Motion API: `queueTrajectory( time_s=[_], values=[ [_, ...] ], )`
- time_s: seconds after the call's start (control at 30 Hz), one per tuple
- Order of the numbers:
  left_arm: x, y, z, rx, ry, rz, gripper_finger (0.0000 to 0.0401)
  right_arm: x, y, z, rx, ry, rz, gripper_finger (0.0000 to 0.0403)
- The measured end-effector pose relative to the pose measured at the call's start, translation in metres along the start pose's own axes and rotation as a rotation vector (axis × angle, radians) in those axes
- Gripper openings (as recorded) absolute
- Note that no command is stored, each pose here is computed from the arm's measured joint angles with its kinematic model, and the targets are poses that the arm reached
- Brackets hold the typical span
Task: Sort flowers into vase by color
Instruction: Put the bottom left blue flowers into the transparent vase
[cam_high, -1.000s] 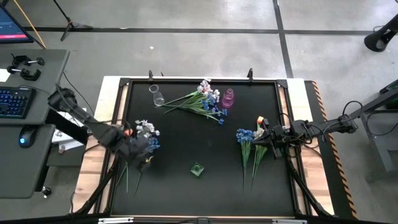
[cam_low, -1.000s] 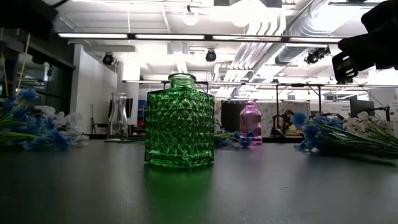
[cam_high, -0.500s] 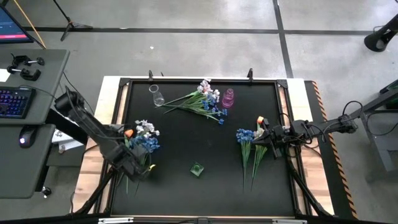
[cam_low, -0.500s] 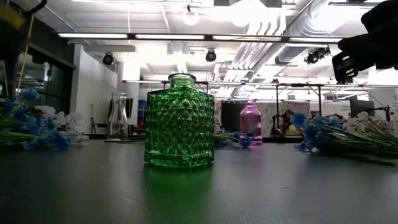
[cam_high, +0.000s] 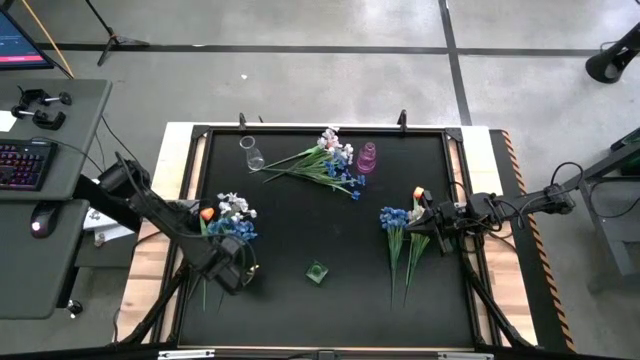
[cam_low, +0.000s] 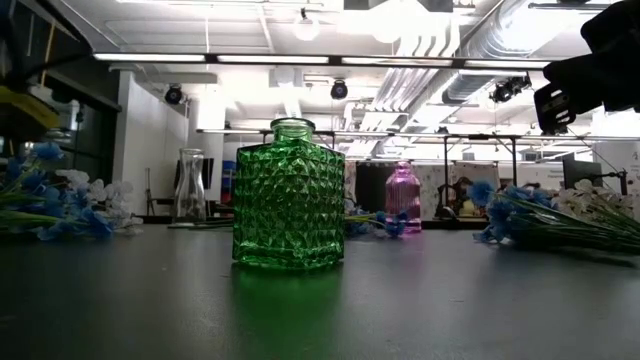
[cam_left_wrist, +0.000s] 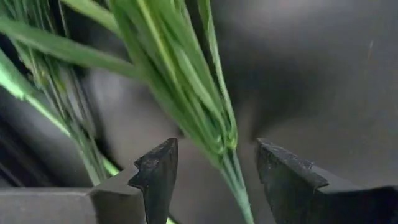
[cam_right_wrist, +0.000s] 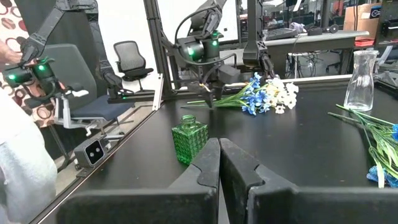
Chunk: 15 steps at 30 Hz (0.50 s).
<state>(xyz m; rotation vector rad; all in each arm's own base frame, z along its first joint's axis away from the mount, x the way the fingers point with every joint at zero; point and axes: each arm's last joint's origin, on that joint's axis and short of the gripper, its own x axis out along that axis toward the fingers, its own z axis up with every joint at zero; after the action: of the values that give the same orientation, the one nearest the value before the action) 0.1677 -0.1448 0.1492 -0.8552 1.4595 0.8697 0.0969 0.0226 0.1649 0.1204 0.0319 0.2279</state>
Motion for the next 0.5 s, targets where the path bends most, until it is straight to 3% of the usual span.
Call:
queueTrajectory(
  time_s=[0.37, 0.5],
  values=[
    [0.008, -0.005, 0.005, -0.026, -0.028, 0.016, 0.0198, 0.000, 0.000, 0.000, 0.000, 0.000, 0.000, 0.0000],
    [0.014, -0.010, 0.004, -0.041, -0.012, 0.015, 0.0172, 0.000, 0.000, 0.000, 0.000, -0.001, 0.000, 0.0000]
  ],
)
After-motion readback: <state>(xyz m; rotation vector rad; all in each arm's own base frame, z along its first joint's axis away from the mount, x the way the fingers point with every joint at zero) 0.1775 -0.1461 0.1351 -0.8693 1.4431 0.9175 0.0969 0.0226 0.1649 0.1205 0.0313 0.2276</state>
